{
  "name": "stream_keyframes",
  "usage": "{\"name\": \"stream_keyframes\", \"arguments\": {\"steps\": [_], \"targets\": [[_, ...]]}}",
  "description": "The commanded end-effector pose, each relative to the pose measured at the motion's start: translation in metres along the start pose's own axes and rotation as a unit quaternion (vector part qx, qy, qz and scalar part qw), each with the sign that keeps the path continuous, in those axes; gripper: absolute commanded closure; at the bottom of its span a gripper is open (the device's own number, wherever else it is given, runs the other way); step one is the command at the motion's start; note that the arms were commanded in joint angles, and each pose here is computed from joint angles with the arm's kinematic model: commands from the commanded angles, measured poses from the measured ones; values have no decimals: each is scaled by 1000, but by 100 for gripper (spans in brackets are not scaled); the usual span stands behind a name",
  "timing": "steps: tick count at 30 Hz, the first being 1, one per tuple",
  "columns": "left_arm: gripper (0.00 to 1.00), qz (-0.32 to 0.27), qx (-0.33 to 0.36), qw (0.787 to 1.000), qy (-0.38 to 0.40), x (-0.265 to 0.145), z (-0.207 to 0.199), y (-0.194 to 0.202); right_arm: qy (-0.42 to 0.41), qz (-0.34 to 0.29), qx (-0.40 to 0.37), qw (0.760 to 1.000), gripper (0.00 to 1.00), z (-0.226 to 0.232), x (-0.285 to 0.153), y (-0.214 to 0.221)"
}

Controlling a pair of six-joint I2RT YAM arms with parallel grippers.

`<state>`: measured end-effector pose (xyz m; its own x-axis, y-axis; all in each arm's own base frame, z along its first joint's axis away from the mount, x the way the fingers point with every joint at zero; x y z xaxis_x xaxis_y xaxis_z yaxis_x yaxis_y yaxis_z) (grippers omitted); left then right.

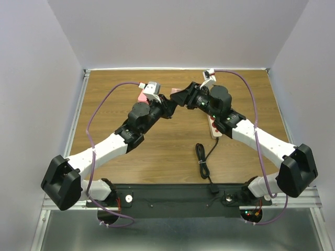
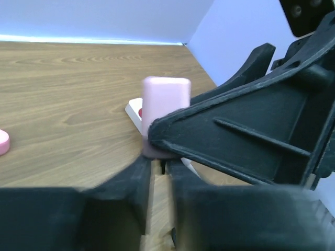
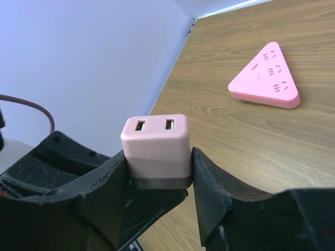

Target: Insert the plug

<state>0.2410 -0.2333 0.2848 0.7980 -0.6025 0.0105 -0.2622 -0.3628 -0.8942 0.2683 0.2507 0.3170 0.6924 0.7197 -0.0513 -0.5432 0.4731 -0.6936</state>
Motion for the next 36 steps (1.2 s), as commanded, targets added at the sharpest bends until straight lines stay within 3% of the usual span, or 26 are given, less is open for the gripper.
{"name": "stream_keyframes", "arguments": {"steps": [1,3,7,11,12,15,18,26,36], "targets": [[90,-77,-1,996,35,6,-15,-35,-36,23,4,999,100,9,-6,10],[100,-67,5,997,36,6,-12,-29,-29,25,3,999,99,5,-8,14],[100,-51,20,998,34,2,-5,-16,-9,18,-4,1000,89,-3,-10,17],[100,-39,52,997,33,-6,3,-4,10,4,-22,1000,62,-5,-16,14],[100,-35,59,997,46,-9,2,-2,15,0,-27,1000,51,-5,-18,12],[100,-25,81,995,56,-16,6,4,39,-20,-55,998,34,-4,-24,2],[100,-13,98,993,62,-20,10,12,51,-36,-85,994,24,-2,-29,-8],[100,11,139,987,84,-23,15,25,71,-47,-118,989,18,6,-36,-26],[100,19,164,981,99,-32,17,29,39,47,-107,992,18,-4,-28,-23]]}}
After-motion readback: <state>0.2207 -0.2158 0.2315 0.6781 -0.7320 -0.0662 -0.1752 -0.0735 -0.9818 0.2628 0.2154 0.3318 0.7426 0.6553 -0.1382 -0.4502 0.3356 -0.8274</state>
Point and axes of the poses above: each gripper's point midway between its finger pads, its own x axis out along the fingers, its own z axis along the line the jaws close on, y = z × x, the point moved 10 cm from there along -x, back along the fingers, and after that the axes turned 1 degree about x, right-handed, at the moved point
